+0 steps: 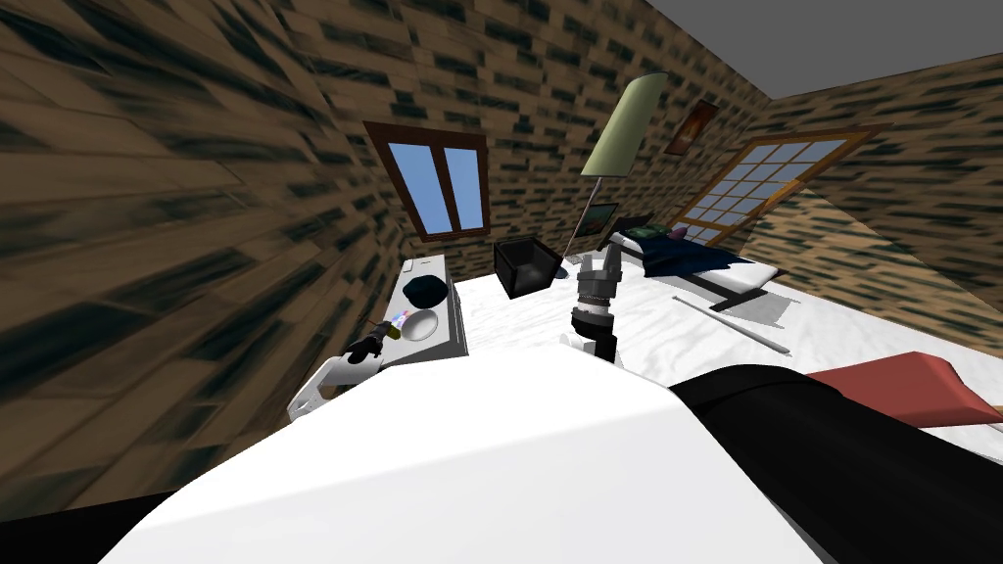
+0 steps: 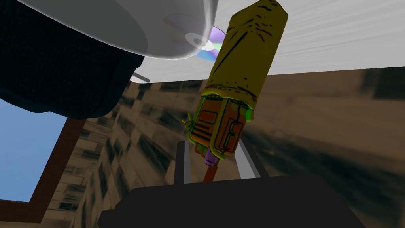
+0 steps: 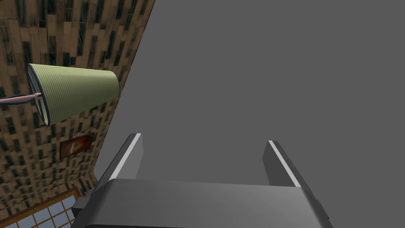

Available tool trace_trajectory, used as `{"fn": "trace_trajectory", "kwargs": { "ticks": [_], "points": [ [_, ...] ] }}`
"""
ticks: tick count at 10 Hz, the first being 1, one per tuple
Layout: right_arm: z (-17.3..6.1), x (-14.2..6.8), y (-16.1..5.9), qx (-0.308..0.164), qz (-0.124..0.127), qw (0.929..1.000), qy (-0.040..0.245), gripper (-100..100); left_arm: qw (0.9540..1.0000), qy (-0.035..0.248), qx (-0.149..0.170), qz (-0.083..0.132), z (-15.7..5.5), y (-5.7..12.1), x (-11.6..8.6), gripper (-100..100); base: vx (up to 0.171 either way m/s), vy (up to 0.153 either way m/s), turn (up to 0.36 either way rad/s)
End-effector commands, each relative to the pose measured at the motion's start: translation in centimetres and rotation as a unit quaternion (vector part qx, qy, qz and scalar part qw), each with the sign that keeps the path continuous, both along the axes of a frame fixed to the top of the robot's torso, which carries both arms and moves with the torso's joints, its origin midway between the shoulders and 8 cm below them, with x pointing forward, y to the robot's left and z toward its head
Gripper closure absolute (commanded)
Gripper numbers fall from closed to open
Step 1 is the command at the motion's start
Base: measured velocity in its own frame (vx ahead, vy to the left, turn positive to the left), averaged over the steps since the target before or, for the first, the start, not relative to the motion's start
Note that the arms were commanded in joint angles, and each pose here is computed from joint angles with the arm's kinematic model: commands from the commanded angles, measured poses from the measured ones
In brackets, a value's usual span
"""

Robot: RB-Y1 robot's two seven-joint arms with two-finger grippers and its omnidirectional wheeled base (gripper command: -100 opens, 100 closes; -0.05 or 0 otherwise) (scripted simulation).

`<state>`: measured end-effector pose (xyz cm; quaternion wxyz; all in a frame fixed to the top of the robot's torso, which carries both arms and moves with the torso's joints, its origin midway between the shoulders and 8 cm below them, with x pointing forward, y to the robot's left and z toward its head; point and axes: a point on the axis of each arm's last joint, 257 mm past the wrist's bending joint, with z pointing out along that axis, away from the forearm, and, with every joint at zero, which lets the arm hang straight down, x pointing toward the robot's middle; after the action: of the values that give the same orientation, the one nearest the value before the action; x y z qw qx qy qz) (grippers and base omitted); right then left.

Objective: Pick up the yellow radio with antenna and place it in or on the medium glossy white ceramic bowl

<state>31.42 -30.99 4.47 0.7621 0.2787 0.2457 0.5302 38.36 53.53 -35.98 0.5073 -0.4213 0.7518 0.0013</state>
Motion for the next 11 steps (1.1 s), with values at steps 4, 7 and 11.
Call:
{"fn": "trace_trajectory", "kwargs": {
  "ticks": [4, 7, 11],
  "points": [
    [0.0, 0.0, 0.0, 0.0, 0.0, 1.0, 0.0, 0, 1.0, 0.001, -0.001, 0.001, 0.4, -0.2, -0.2, 100, -0.008, -0.005, 0.005],
    [0.0, 0.0, 0.0, 0.0, 0.0, 1.0, 0.0, 0, 1.0, 0.008, 0.0, -0.004, -0.1, -0.5, -0.4, 100, -0.036, -0.032, -0.012],
    [0.0, 0.0, 0.0, 0.0, 0.0, 1.0, 0.0, 0, 0.9997, 0.021, 0.009, -0.009, 0.0, -0.5, -1.1, 100, -0.166, -0.14, -0.055]
  ]
}}
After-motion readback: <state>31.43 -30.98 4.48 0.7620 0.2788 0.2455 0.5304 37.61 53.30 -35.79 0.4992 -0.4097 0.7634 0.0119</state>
